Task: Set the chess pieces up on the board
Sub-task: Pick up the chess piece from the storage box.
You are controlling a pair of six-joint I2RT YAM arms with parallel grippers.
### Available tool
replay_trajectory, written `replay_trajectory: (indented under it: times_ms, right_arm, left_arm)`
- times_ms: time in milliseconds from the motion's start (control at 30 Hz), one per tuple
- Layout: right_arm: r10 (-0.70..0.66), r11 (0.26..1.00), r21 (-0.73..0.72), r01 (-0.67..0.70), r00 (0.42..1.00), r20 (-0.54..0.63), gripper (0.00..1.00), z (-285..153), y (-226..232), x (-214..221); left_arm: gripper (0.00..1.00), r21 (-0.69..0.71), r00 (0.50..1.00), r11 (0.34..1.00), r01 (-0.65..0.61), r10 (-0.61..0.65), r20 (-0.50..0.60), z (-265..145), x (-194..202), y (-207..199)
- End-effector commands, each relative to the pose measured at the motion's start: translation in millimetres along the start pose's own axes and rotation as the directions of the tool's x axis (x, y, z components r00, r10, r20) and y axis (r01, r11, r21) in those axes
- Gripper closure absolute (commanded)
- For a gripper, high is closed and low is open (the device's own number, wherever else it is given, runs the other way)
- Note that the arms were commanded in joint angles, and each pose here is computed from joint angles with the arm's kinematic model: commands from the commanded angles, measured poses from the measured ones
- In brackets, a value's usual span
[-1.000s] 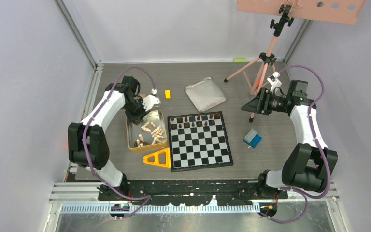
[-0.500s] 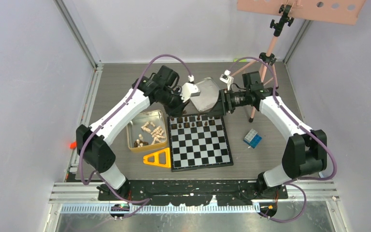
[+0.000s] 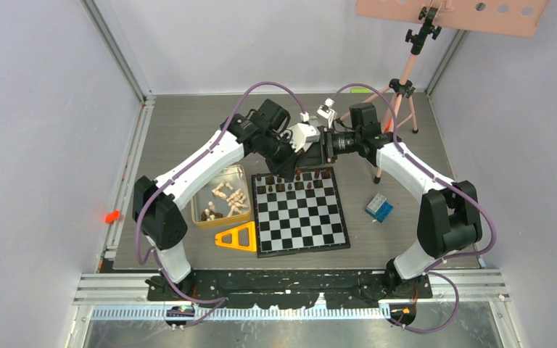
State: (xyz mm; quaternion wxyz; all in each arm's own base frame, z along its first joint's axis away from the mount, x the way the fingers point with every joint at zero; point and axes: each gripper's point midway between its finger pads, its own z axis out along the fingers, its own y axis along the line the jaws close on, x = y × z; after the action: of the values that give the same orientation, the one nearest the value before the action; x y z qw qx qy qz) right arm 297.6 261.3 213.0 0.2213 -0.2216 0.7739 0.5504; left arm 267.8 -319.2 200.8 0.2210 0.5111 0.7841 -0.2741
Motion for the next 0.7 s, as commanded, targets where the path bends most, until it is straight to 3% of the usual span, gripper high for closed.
replay_trajectory:
  times_ms: [0, 467, 667]
  right_arm:
    - [-0.036, 0.998, -0.052, 0.036, 0.999, 0.004, 0.43, 9, 13, -8]
    - [-0.024, 0.998, -0.061, 0.021, 0.998, -0.055, 0.56, 16, 12, 10]
    - [-0.018, 0.997, -0.071, 0.013, 0.998, -0.065, 0.71, 17, 13, 12]
  left_arm:
    - [1.0, -0.009, 0.997, 1.0, -0.015, 0.016, 0.075, -9, -24, -3]
    - [1.0, -0.067, 0.998, 0.998, -0.023, 0.027, 0.061, -10, -22, 8]
    - [0.98, -0.09, 0.998, 0.996, -0.025, 0.03, 0.051, -10, -20, 12]
